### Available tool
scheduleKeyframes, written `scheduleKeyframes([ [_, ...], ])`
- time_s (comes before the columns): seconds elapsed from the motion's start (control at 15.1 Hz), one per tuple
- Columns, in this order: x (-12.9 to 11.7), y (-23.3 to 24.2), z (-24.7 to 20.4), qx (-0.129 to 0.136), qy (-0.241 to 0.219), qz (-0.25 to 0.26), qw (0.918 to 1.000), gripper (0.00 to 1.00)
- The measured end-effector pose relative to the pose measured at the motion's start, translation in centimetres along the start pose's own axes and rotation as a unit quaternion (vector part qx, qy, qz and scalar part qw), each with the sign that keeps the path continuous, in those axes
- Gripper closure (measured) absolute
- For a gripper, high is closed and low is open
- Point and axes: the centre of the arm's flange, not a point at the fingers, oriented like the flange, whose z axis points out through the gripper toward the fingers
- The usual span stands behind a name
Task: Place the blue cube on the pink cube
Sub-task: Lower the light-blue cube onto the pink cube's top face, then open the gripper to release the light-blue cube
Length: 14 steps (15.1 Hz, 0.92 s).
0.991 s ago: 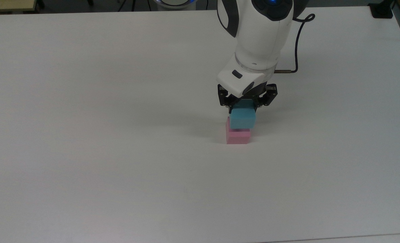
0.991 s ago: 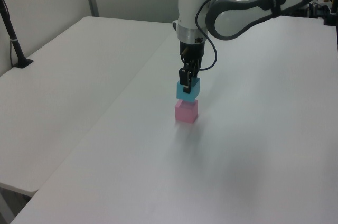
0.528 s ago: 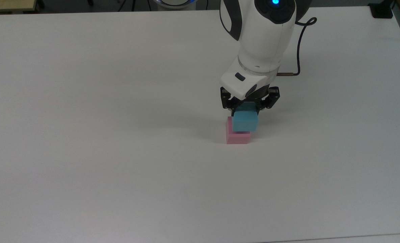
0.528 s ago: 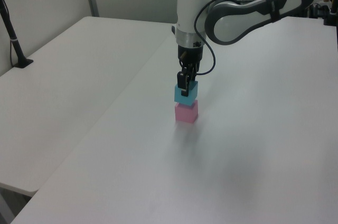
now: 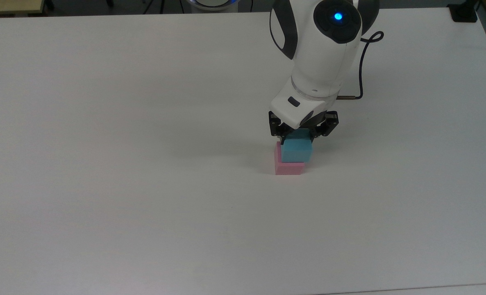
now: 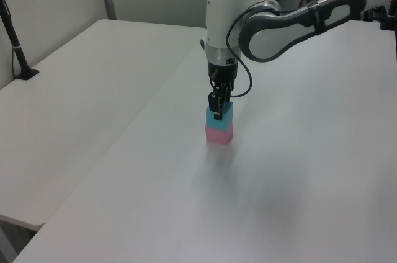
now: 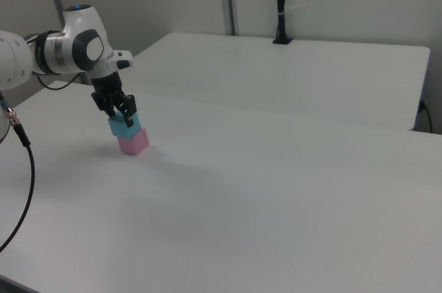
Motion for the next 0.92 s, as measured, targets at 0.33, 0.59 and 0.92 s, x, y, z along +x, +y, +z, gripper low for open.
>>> scheduleKeyframes([
  [0.33, 0.1, 0.3, 0.1, -0.005, 0.001, 0.007, 1.0000, 0.22],
  [0.59, 0.2, 0.4, 0.0, -0.012, 0.005, 0.013, 0.9998, 0.05],
  [0.92, 0.5, 2.9, -5.6, -0.013, 0.025, 0.048, 0.9985, 0.00],
])
